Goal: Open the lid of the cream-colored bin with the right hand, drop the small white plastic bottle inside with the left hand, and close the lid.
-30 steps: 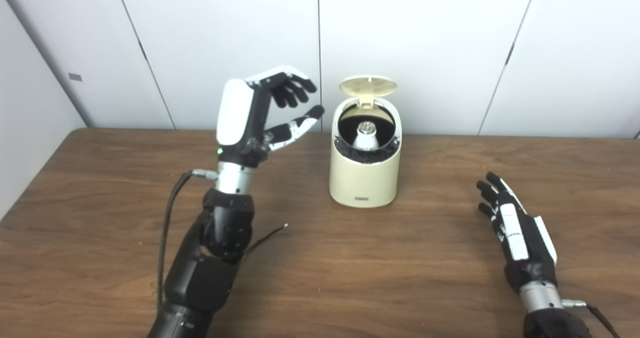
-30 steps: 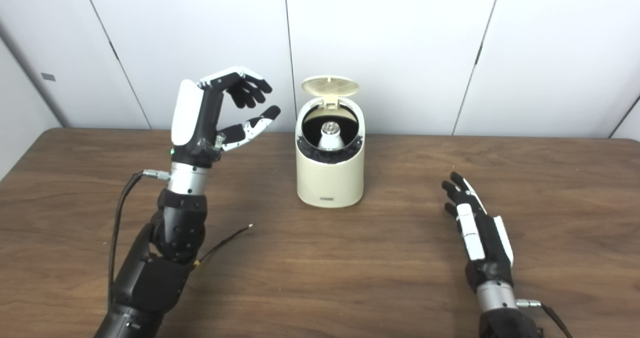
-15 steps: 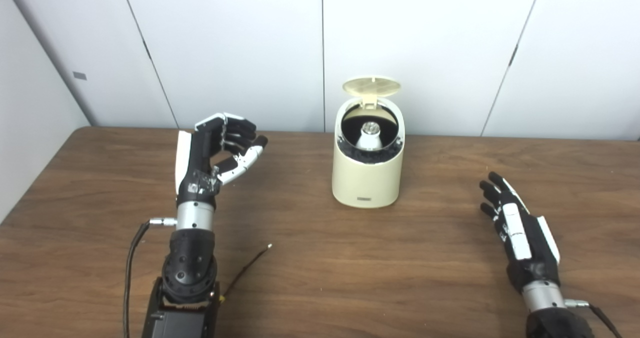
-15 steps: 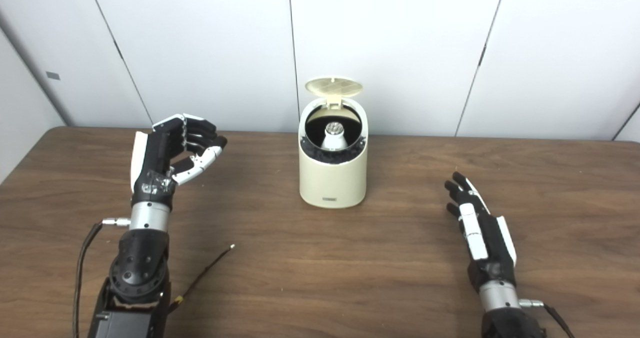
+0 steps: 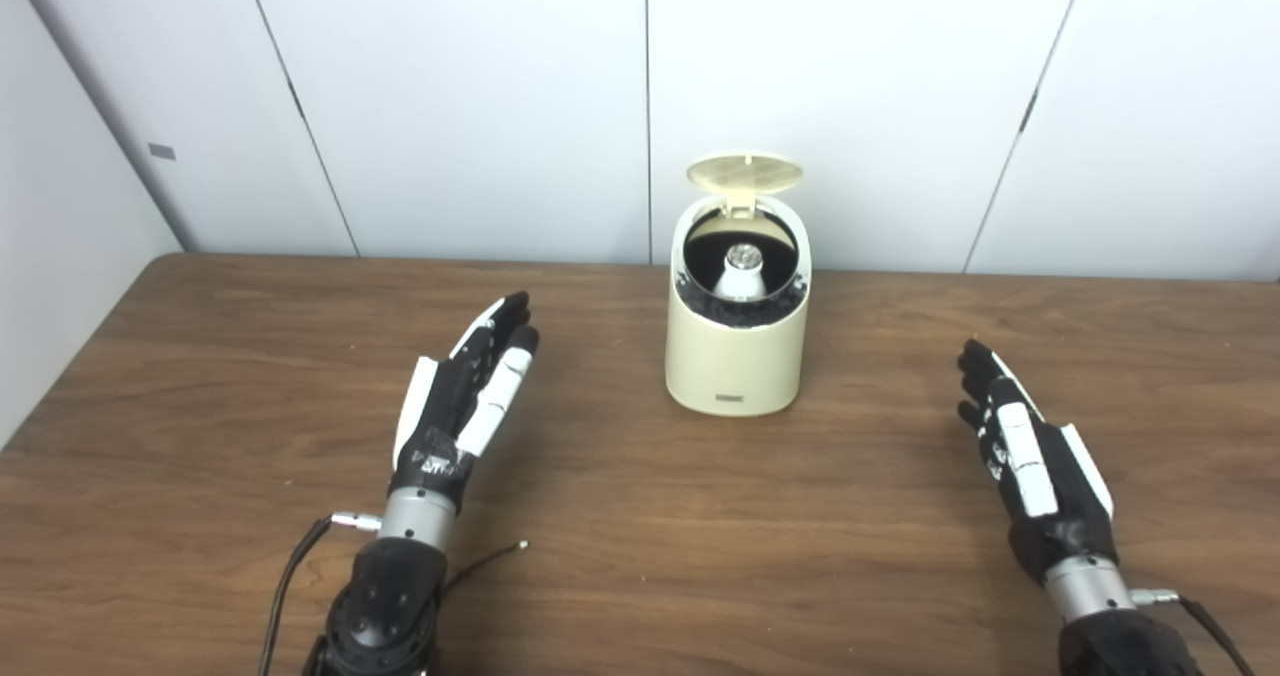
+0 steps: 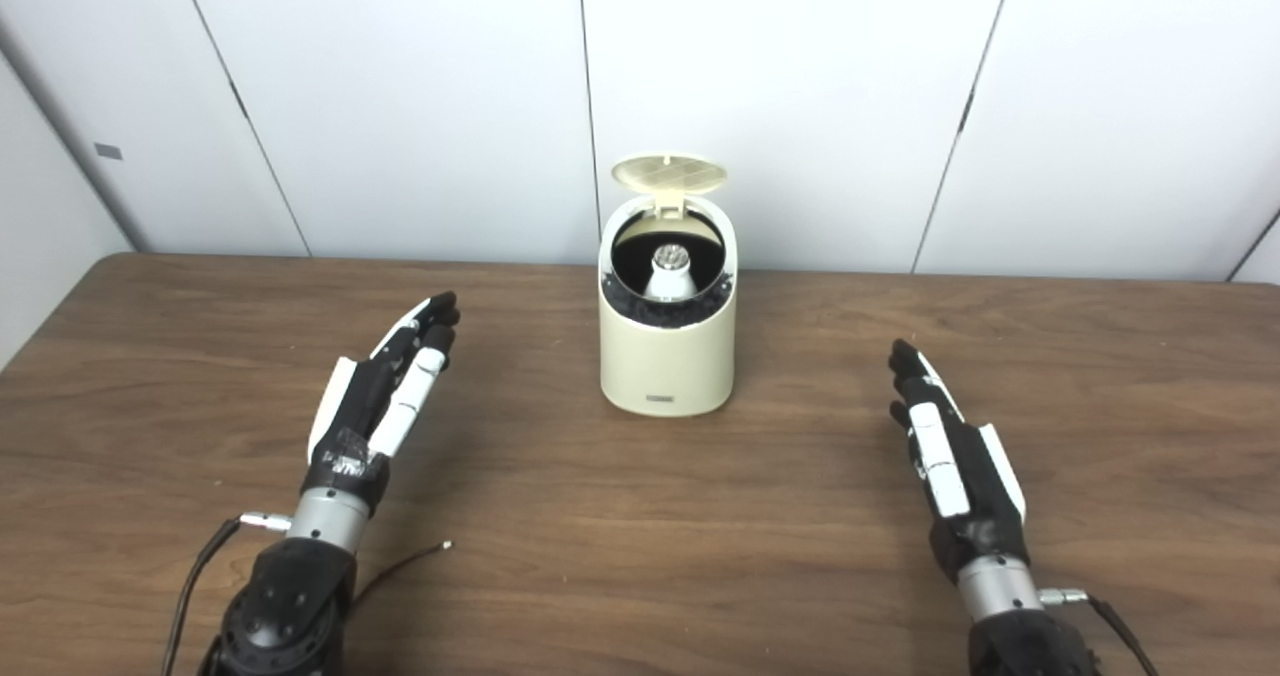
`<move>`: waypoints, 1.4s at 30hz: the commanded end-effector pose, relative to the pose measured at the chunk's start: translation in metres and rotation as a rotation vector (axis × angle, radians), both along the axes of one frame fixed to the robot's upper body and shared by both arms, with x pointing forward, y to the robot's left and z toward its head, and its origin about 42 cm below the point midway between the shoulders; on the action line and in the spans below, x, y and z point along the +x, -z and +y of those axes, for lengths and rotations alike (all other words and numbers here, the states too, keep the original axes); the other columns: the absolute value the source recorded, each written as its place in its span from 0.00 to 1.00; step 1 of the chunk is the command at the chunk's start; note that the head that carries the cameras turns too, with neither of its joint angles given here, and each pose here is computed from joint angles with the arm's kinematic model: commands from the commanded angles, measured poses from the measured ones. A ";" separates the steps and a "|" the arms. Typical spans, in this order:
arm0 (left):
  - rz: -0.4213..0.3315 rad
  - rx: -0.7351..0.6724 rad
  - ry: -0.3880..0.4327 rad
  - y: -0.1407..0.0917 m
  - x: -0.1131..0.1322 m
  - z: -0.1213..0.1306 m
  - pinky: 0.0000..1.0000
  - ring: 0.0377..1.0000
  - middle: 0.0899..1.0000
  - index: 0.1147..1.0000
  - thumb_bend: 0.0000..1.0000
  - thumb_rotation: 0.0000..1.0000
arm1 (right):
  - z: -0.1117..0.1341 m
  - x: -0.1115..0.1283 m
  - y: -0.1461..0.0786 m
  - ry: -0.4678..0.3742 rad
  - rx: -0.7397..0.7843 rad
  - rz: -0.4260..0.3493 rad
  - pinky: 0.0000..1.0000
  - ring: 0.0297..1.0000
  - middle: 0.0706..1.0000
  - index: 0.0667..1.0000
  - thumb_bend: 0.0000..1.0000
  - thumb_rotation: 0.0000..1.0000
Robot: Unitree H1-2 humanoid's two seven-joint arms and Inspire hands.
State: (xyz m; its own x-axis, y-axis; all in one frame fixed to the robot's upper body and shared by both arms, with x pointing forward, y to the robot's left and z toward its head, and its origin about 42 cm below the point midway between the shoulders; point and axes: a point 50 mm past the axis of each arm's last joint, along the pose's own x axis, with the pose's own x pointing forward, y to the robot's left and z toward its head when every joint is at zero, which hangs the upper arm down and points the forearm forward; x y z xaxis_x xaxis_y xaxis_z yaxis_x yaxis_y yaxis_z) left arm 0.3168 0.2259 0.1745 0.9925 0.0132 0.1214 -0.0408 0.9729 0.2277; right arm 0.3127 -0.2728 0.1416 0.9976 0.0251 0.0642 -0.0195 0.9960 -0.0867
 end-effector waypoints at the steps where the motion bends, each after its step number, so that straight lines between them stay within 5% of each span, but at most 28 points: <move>1: -0.071 0.007 -0.012 -0.007 0.002 -0.003 0.93 0.94 0.95 0.94 0.65 1.00 | -0.002 0.009 -0.027 -0.013 -0.006 -0.091 1.00 1.00 0.98 0.97 0.58 0.96; 15: -0.071 -0.064 -0.056 0.015 0.001 -0.007 1.00 1.00 1.00 1.00 0.70 1.00 | -0.004 0.047 -0.093 -0.069 -0.063 -0.232 1.00 1.00 0.97 0.93 0.58 0.95; 30: -0.090 -0.092 -0.085 0.019 -0.002 -0.008 0.99 0.97 0.97 0.97 0.65 1.00 | 0.037 0.080 -0.168 -0.165 -0.282 -0.328 0.95 0.95 0.91 0.85 0.61 0.83; 42: -0.067 -0.103 -0.057 0.019 -0.003 -0.014 0.98 0.98 0.96 0.96 0.68 1.00 | 0.073 0.105 -0.215 -0.226 -0.513 -0.431 0.81 0.89 0.91 0.88 0.58 0.92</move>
State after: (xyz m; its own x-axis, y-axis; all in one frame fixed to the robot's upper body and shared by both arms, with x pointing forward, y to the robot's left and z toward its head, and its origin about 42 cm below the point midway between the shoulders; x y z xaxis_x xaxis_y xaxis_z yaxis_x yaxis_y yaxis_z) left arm 0.3089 0.2158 0.1421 0.9862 0.1052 0.1276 -0.1216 0.9843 0.1278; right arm 0.4144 -0.2023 0.3278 0.8925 0.3371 0.2998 -0.1182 0.8160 -0.5659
